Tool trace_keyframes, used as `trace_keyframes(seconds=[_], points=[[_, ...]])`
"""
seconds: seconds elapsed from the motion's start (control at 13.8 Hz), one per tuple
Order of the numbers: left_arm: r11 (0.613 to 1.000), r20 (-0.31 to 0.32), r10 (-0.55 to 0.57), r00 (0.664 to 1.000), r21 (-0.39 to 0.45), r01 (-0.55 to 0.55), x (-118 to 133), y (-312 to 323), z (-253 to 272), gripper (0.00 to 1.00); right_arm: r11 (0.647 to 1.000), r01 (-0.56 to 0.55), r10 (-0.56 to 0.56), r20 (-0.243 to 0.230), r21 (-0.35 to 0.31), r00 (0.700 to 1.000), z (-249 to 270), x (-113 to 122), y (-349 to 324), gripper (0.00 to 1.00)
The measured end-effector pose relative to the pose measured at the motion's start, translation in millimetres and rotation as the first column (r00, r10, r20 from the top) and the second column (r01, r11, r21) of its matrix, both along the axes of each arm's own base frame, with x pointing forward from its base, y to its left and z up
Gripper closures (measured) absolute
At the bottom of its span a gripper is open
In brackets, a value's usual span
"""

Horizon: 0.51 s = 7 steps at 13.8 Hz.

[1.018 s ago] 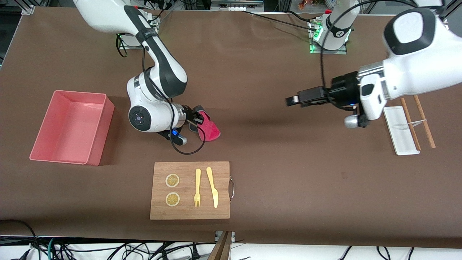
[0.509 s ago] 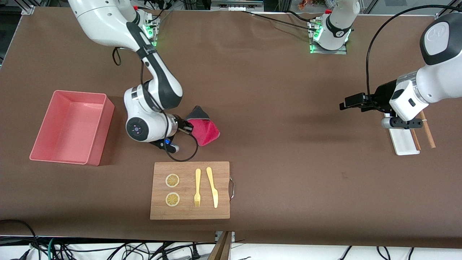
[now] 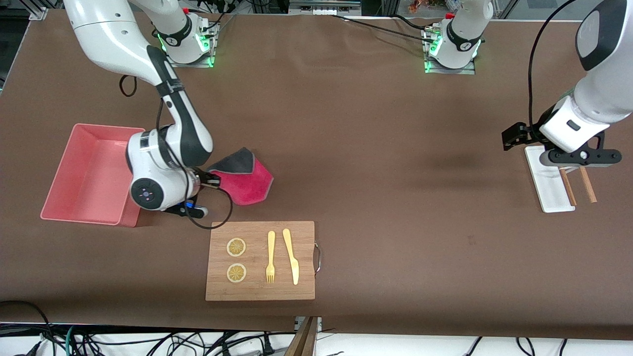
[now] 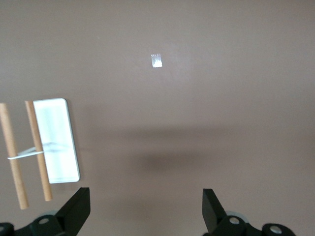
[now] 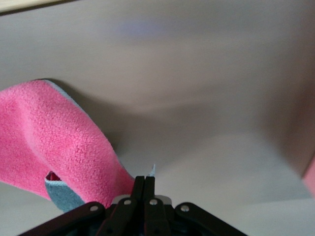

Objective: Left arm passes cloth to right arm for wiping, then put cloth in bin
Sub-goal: 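Wipe the table surface with the cloth held in the right gripper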

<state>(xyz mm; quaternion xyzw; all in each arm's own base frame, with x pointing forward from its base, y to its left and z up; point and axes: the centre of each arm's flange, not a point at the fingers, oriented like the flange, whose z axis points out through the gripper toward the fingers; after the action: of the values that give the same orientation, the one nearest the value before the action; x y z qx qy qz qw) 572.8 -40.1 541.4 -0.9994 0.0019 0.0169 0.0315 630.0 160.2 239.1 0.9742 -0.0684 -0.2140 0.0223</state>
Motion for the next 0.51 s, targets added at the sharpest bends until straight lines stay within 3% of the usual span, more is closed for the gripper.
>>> trace_keyframes(seconds=[0.51], points=[[1.0, 0.058, 0.03, 0.998, 0.005, -0.03, 0, 14, 43, 0.0, 0.991, -0.131, 0.132, -0.029, 0.03, 0.991, 7, 11, -97, 0.98]])
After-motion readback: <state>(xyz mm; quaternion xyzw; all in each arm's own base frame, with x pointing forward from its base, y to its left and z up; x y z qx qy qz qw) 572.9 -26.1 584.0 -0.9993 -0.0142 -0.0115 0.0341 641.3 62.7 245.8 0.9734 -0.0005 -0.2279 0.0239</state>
